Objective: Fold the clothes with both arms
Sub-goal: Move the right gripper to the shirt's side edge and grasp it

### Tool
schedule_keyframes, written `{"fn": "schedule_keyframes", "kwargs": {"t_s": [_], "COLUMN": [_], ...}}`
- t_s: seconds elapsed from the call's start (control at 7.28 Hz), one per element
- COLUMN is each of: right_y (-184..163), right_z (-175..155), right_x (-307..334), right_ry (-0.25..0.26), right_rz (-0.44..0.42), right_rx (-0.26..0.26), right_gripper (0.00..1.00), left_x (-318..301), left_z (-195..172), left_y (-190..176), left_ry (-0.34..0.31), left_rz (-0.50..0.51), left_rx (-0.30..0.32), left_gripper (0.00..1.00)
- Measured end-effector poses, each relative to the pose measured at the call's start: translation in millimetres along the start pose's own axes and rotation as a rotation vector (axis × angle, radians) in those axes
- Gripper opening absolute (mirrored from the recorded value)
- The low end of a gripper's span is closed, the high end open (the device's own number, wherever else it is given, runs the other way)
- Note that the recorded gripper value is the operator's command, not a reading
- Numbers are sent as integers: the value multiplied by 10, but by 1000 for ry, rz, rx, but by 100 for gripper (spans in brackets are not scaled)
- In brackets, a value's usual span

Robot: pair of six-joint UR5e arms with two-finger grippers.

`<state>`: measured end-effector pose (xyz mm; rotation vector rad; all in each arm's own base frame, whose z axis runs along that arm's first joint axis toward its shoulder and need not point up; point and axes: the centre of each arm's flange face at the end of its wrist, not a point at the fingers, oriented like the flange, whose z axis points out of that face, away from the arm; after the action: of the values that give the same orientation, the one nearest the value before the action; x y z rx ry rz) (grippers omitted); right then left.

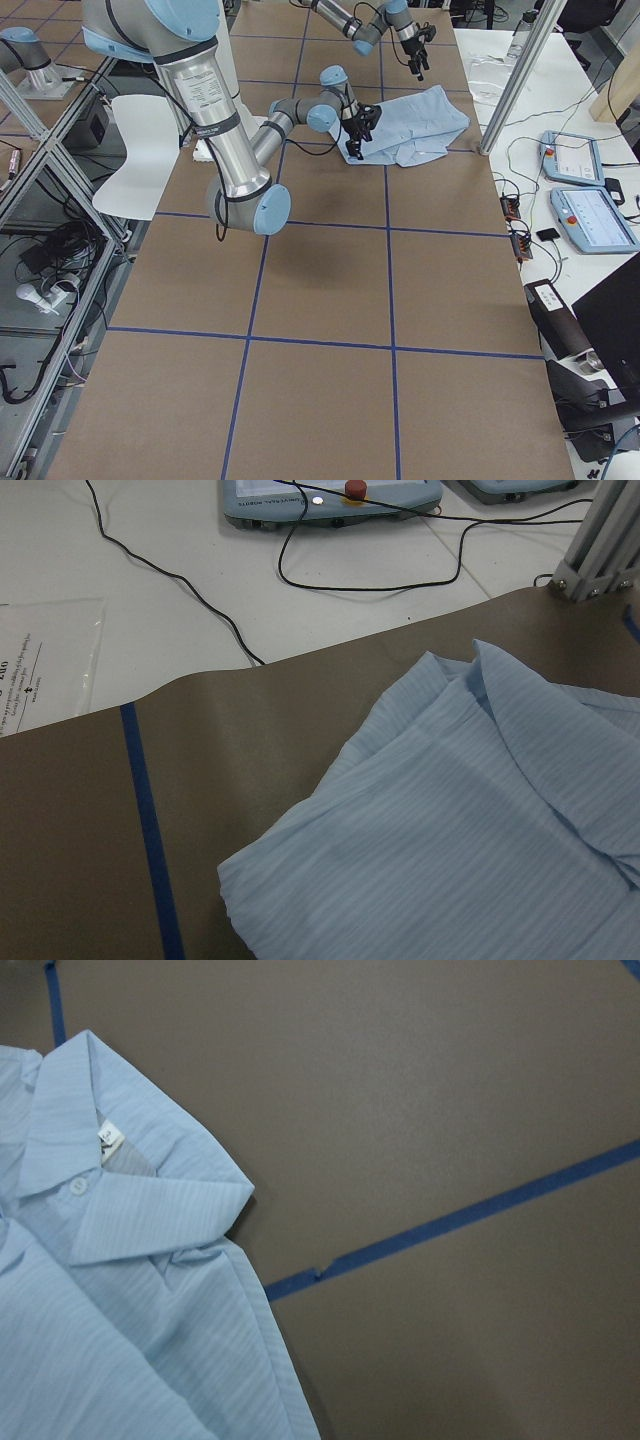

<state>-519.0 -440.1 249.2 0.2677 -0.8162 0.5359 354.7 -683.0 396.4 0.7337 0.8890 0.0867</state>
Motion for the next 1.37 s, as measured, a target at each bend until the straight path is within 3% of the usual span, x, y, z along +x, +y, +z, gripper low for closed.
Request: {"fn": "schedule_keyframes", "kwargs": {"t_s": [0.27,0.55,0.69,0.96,1.37], "right_y": [477,680,705,679,681], "right_z": [29,-28,-57,-102,-19], "right_x": [-62,-164,-218,-296,-357], "right_ry": [8,-4,-8,-13,-12], "right_rz": [-53,-161,-283,-617,-995], "right_rx": [39,52,62,100,149], "right_gripper": [100,100,98,88,78], "left_x": [-8,-5,-15,-26,-76], "left_z": [-3,2,3,4,-13], "left_y": [45,68,84,113,187], "left_ry": [4,6,6,7,4], "left_rz": [1,0,-3,-7,-13], "left_rx": [0,-1,-2,-3,-7], "left_gripper": [100,100,100,100,100]}}
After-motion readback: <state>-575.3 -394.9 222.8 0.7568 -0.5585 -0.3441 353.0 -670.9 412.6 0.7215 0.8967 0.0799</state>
